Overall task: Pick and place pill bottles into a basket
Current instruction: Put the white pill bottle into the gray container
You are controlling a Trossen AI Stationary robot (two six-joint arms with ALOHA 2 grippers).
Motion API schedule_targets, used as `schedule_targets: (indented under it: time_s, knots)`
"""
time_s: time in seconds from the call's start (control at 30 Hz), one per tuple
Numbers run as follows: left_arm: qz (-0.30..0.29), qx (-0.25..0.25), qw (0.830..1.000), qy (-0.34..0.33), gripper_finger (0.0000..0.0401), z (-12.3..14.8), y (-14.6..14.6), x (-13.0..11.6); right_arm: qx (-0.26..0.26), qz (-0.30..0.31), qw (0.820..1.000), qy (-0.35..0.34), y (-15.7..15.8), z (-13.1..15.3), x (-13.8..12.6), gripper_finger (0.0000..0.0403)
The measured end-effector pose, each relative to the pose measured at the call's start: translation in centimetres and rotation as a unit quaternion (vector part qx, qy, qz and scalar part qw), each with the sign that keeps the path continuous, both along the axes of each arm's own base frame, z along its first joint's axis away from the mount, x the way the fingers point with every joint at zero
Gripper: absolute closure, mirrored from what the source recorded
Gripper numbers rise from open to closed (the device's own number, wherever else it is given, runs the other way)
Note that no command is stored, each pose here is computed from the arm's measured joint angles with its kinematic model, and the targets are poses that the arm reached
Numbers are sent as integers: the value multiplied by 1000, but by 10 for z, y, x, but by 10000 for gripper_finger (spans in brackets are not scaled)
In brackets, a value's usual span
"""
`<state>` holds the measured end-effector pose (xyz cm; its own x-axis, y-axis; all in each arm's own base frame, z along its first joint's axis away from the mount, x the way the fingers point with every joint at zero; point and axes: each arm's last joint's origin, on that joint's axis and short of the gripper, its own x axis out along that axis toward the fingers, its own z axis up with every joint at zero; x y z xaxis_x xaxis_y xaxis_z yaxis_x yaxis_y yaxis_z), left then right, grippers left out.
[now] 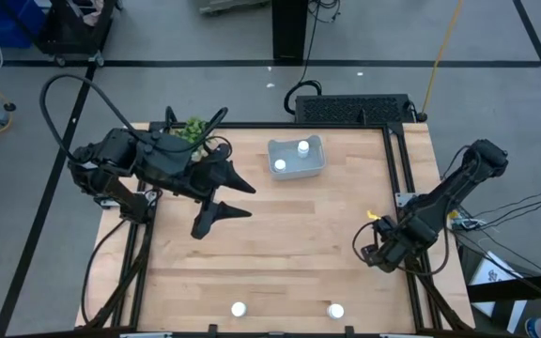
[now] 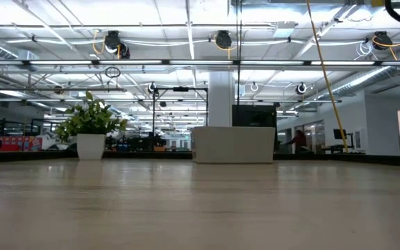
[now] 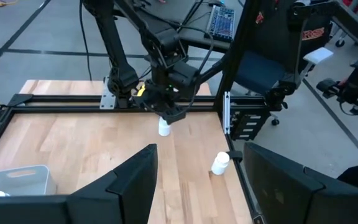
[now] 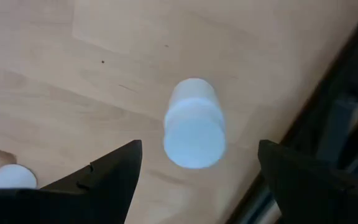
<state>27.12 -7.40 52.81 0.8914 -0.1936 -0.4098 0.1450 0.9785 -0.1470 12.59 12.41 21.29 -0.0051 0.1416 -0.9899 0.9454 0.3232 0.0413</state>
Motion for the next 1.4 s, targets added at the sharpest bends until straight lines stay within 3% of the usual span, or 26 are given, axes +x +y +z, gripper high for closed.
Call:
schedule_targets:
  time_s: [0.53,0.93,1.23,1.4]
  knots:
    - [0,-1,1000,0,157,0,0,0,28,0,1000,-11,0,-25,-1,101]
    - [1,-3,1000,0,157,0,0,0,29,3,999,-14,0,-28,-1,168]
    - [0,-1,1000,-1,158,0,0,0,33,4,999,-17,1,-27,0,249]
    - [-1,2,1000,0,158,0,0,0,33,1,999,-36,2,-26,2,253]
